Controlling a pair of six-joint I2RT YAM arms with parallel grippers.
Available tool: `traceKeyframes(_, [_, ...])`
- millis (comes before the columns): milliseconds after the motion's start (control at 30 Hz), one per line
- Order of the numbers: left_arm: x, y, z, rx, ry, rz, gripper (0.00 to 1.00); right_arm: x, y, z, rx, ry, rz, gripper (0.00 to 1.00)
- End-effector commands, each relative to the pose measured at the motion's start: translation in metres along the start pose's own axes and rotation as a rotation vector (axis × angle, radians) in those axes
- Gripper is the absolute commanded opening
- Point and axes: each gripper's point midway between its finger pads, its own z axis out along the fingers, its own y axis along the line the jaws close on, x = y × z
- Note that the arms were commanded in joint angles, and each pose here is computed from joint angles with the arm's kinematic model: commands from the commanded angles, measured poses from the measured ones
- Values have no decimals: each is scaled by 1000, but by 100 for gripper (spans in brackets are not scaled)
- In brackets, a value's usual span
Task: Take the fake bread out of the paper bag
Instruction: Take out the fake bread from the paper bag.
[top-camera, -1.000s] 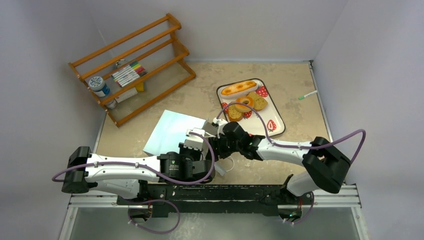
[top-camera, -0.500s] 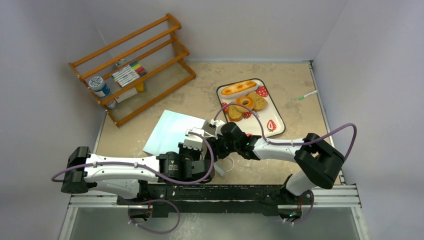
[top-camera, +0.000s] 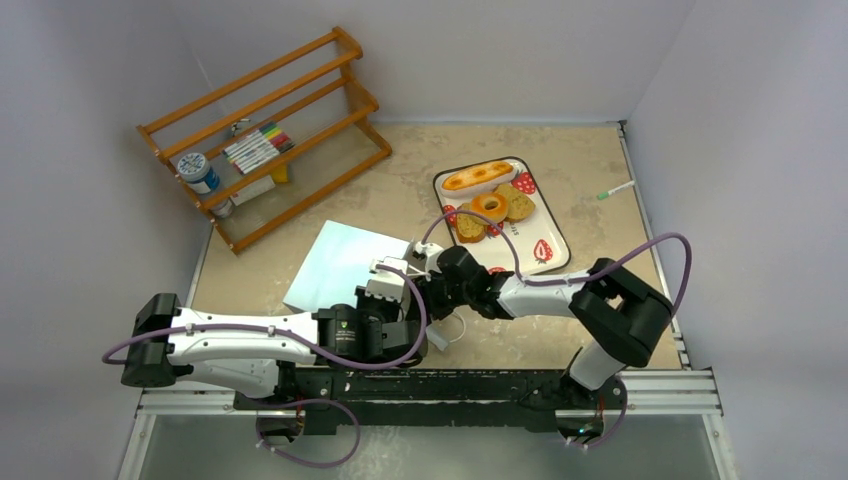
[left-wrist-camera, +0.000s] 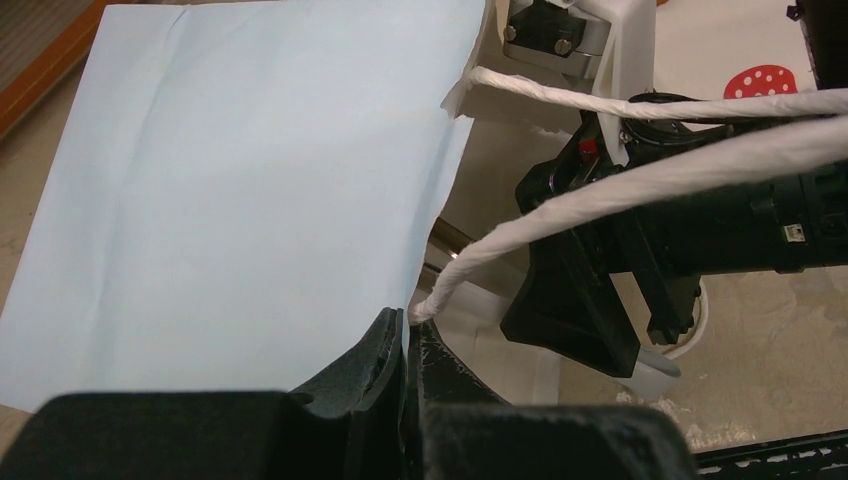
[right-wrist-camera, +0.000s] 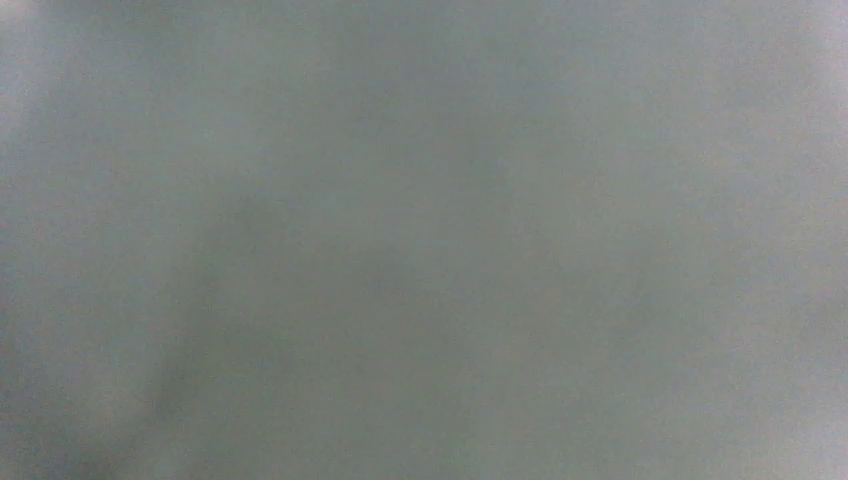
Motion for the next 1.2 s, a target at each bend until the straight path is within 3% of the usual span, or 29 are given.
traceKeyframes(0, [-9, 3, -2, 1, -36, -27, 0, 0, 8, 5, -50, 1, -28, 56])
traceKeyframes(367, [-9, 0, -1, 1, -38, -27, 0, 20, 18, 9, -75, 36, -32, 39])
traceKeyframes(633, [-9, -3, -1, 2, -36, -24, 0, 38, 18, 18, -90, 73, -11, 38])
traceKeyframes(833, [-9, -2, -1, 1, -33, -24, 0, 40, 27, 13, -135, 73, 17, 13])
traceKeyframes(1167, [-21, 10, -9, -25, -34, 14, 0, 12, 52, -37, -143, 6, 16, 0])
